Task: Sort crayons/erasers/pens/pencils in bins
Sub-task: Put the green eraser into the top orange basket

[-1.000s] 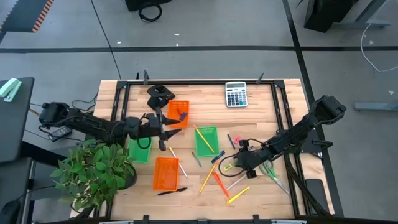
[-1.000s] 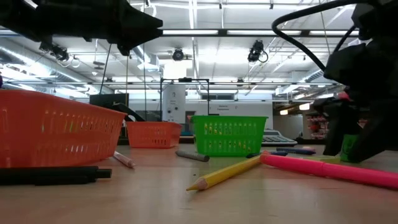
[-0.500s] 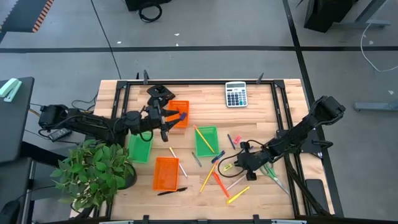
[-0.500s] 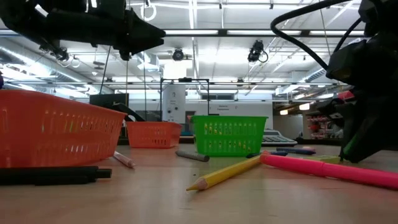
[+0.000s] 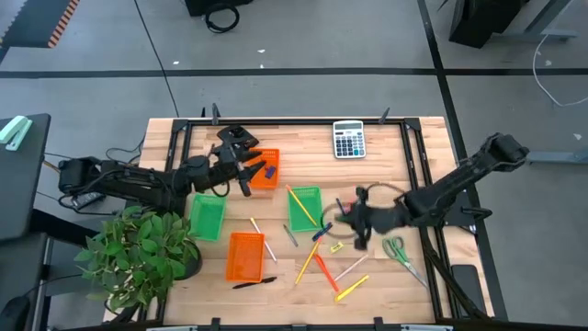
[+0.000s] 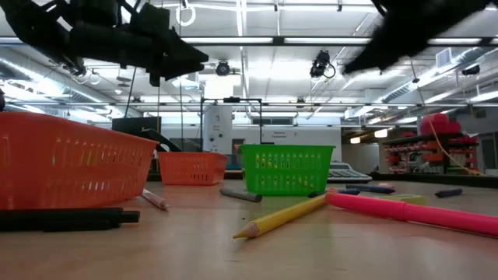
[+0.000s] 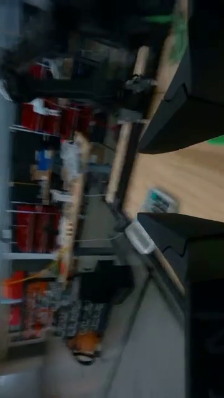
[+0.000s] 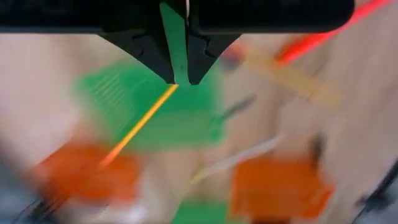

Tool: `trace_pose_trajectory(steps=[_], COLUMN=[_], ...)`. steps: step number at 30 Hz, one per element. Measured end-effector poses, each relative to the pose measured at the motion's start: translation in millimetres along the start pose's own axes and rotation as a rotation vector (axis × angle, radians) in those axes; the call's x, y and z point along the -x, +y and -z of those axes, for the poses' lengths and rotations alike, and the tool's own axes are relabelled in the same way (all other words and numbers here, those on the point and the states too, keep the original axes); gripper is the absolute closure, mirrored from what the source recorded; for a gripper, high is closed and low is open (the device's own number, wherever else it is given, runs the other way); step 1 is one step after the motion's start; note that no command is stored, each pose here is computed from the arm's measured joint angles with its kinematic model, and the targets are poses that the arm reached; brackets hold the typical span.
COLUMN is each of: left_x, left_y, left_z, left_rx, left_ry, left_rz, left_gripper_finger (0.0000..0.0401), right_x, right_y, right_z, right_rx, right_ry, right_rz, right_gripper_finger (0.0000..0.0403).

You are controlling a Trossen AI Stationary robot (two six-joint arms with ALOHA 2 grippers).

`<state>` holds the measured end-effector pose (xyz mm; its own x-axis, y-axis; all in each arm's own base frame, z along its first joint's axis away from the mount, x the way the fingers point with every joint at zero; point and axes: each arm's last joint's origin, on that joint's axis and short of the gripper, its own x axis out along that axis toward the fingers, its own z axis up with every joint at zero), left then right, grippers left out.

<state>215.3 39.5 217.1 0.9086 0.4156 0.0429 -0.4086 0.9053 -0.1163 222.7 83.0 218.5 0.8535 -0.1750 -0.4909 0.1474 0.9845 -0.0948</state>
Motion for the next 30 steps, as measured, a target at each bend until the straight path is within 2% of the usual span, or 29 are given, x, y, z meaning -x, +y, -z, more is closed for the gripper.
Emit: trace_pose_trajectory(steps=[5,10,15,20,25,30], left_x=[1.3,11.4,22.5,30.2,32.1,31.6], left_y=[-3.7,-14.9,-25.1,-27.2,-25.4,-25.1], left_z=[-0.9,-13.9,-23.2,-30.1,-25.2,-21.6], left_rx=[0.045,0.048,-0.006,-0.025,-0.051,-0.060], left_ry=[-0.007,-0.076,-0.115,-0.139,-0.069,-0.036], left_rz=[0.019,0.085,0.147,0.168,0.162,0.160], left_gripper_finger=[0.0229,0.0235,0.0244,0.0254,0.0261,0.0264], right_x=[-15.3,-48.4,-90.4,-144.6,-192.3,-221.4], right_y=[-36.3,-76.8,-108.2,-117.9,-122.8,-138.8], right_z=[-50.5,-74.3,-94.1,-103.4,-101.9,-99.6], right_rx=[0.007,-0.057,-0.163,-0.138,-0.056,-0.079], right_ry=[-0.093,-0.105,-0.151,-0.113,-0.059,-0.045], right_rz=[0.148,0.257,0.139,0.028,0.035,0.062], right_gripper_finger=[0.0378,0.0378,0.0368,0.0350,0.0363,0.0362])
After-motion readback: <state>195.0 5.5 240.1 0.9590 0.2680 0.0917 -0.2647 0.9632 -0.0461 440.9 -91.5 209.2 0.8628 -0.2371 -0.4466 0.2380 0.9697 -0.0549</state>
